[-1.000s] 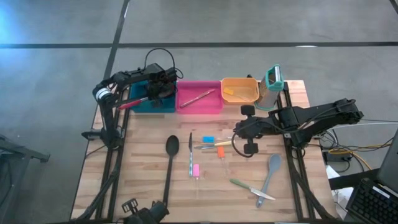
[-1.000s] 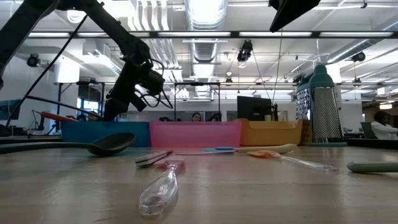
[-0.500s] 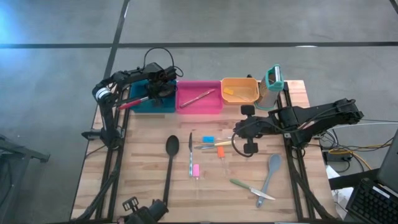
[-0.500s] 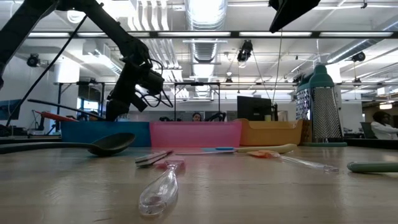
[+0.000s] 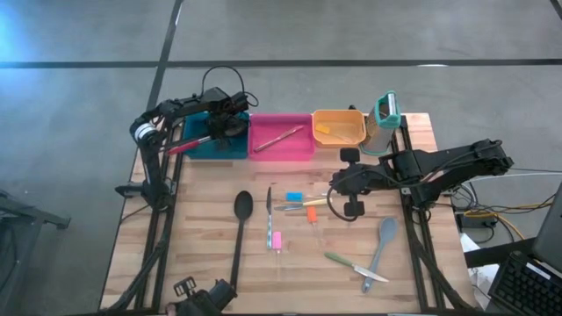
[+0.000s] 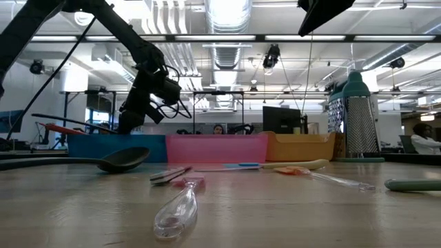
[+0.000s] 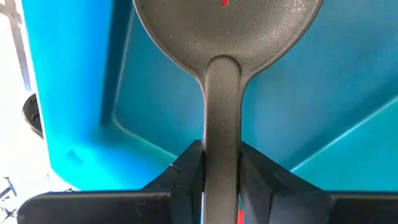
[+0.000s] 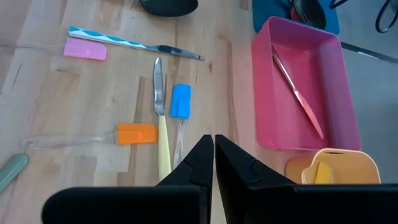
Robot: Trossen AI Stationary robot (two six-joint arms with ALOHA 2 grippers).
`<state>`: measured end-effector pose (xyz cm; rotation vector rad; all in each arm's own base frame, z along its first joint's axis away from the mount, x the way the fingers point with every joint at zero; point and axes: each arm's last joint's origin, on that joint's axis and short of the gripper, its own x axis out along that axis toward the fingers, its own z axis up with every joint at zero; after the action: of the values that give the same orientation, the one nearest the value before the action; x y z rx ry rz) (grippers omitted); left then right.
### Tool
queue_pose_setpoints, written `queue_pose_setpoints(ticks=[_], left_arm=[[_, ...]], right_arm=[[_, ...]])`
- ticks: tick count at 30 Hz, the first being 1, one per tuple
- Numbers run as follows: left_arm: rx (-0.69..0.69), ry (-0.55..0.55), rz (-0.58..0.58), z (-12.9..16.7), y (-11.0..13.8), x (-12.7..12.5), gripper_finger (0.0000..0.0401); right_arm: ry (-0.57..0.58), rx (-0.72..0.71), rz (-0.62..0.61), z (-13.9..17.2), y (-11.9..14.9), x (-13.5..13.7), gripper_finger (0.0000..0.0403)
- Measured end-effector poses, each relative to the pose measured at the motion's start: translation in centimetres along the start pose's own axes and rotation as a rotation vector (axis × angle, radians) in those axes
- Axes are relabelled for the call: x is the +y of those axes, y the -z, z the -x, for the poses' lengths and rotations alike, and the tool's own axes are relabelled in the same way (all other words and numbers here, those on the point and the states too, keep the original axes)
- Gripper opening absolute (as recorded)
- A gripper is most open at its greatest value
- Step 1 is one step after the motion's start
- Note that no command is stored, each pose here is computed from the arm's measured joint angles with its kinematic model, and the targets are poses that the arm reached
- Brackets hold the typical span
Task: Pick & Place Kitchen Items
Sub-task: Put the left black serving spoon into the blue bin, then put the green knife into the pink bin
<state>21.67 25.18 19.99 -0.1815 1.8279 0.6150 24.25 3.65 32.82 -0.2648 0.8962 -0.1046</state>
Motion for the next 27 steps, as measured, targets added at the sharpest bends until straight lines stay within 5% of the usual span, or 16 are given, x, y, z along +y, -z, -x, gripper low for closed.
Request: queue_pose_setpoints(ticks=[10,18,27], left_arm=[[0.000,-0.003,0.023,0.0,0.0,0.0,0.0173],[0.074,-0.055,0.019,0.9,0.8,0.2,0.0180],[0.121,-0.095,0.160,3.4,1.4,0.6,0.0181]], right_arm=[[0.000,0.000,0.000,0.0,0.0,0.0,0.0011],[0.000,0.000,0.015,0.0,0.0,0.0,0.0011],[0.002,-0.020,0.019,0.0,-0.2,0.0,0.0011]])
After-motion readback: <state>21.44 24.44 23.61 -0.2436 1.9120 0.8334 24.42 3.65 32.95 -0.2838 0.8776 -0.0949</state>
